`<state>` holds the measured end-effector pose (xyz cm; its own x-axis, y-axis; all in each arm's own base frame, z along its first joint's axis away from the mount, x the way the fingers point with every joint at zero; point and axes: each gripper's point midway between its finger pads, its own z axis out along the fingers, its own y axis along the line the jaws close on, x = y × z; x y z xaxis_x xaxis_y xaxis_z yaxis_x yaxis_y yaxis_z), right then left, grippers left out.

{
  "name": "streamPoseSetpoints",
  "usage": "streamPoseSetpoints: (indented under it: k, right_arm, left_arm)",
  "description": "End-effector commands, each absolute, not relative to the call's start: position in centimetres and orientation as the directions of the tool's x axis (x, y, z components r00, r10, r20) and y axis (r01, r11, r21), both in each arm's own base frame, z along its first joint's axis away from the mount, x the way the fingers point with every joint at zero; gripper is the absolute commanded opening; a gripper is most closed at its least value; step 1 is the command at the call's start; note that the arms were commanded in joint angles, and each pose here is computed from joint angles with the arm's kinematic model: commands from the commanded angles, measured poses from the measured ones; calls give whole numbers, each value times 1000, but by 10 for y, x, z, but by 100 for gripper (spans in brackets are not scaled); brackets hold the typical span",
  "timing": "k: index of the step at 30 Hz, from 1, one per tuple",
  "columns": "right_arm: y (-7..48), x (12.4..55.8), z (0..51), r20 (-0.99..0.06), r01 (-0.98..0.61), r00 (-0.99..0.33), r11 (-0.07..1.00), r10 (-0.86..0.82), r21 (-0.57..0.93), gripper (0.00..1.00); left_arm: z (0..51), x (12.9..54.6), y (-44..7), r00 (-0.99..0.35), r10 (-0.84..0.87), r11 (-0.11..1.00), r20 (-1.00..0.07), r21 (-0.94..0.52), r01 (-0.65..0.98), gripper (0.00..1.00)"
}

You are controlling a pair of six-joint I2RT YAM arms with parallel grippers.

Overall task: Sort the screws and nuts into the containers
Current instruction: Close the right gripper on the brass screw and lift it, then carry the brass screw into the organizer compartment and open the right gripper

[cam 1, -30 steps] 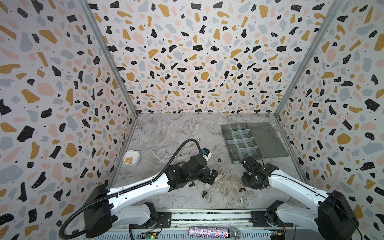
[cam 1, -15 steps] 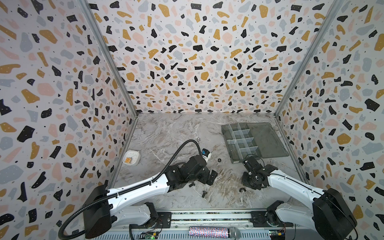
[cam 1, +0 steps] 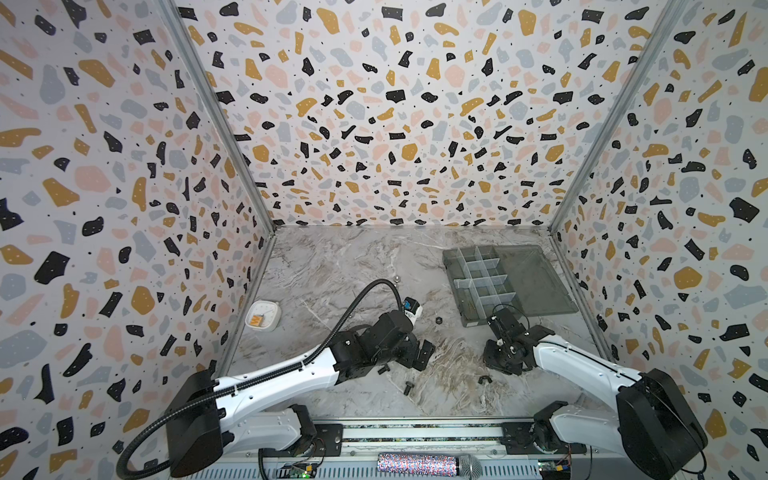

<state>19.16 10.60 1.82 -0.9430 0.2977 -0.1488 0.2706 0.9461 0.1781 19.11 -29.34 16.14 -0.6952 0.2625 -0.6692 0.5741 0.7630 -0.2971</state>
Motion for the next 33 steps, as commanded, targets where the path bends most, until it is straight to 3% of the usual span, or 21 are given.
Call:
streamPoseSetpoints:
  k: [1,5,8,14,19,33]
  right_arm:
    - [102,187,9,-115,255,-956,958,270,134,28]
    - [94,182,-2,-92,239,-965,968,246,79,22]
    - [84,176,-9,-64,223,-973,975,223,13,13]
    - [85,174,-18,-46,208,-977,978,208,5,0]
    - [96,180,-4,-80,182,-980,983,183,25,0]
    - [133,229,99,-300,89,-945,983,134,159,0]
  left_arm:
    - [168,193,-296,-668,256,754,-698,-289,591,100]
    - [167,193,-296,-669,256,755,-698,-287,589,100]
    - [168,194,-296,-667,254,757,-700,-285,588,100]
    - [168,194,-295,-668,256,760,-699,-281,586,100]
    - [169,196,-294,-667,255,768,-700,-272,580,100]
    - [180,203,-293,-667,240,790,-706,-257,556,100]
